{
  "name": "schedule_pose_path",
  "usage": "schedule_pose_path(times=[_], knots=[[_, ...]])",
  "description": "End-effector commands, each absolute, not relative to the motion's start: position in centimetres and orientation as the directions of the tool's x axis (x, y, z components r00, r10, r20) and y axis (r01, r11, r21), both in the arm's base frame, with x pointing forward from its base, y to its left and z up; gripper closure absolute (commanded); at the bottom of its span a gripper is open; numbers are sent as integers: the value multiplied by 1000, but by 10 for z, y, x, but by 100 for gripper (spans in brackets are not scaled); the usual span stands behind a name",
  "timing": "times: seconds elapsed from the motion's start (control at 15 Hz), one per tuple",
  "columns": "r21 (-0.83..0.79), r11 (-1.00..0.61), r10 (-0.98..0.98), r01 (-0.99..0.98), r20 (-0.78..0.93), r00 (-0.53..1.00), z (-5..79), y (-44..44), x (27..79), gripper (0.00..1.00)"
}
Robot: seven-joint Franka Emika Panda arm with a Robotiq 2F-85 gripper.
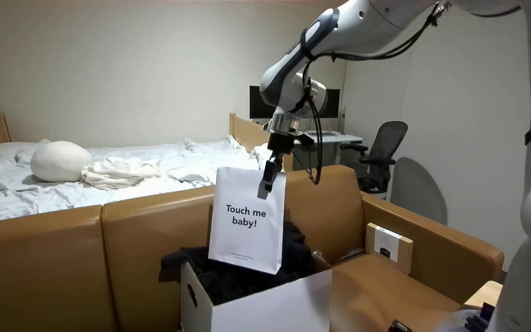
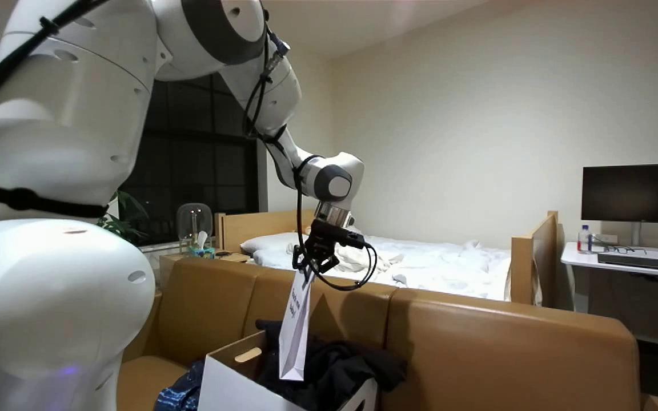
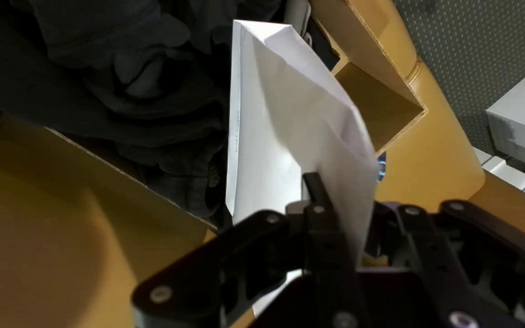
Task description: Put the white book in the box
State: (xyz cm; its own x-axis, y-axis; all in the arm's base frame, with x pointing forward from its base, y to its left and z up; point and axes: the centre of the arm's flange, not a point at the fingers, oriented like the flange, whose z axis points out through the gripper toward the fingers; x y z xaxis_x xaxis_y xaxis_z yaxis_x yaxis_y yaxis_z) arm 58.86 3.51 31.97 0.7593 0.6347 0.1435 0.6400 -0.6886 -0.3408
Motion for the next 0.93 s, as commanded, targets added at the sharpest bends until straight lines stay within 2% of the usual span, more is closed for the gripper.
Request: schedule_pose_path(times=[0.0,0.27,0.33,0.67,0.87], knots=[[-354,-755,588,551,6,809,284,30,635,98],[-419,-781,550,464,-108,828,237,23,666,98],[-435,-783,544,445,-131,829,233,21,670,74],[-407,-856,427,318,-212,879,236,-6,646,45],[-379,-896,312,229,-174,934,253,-34,610,25]])
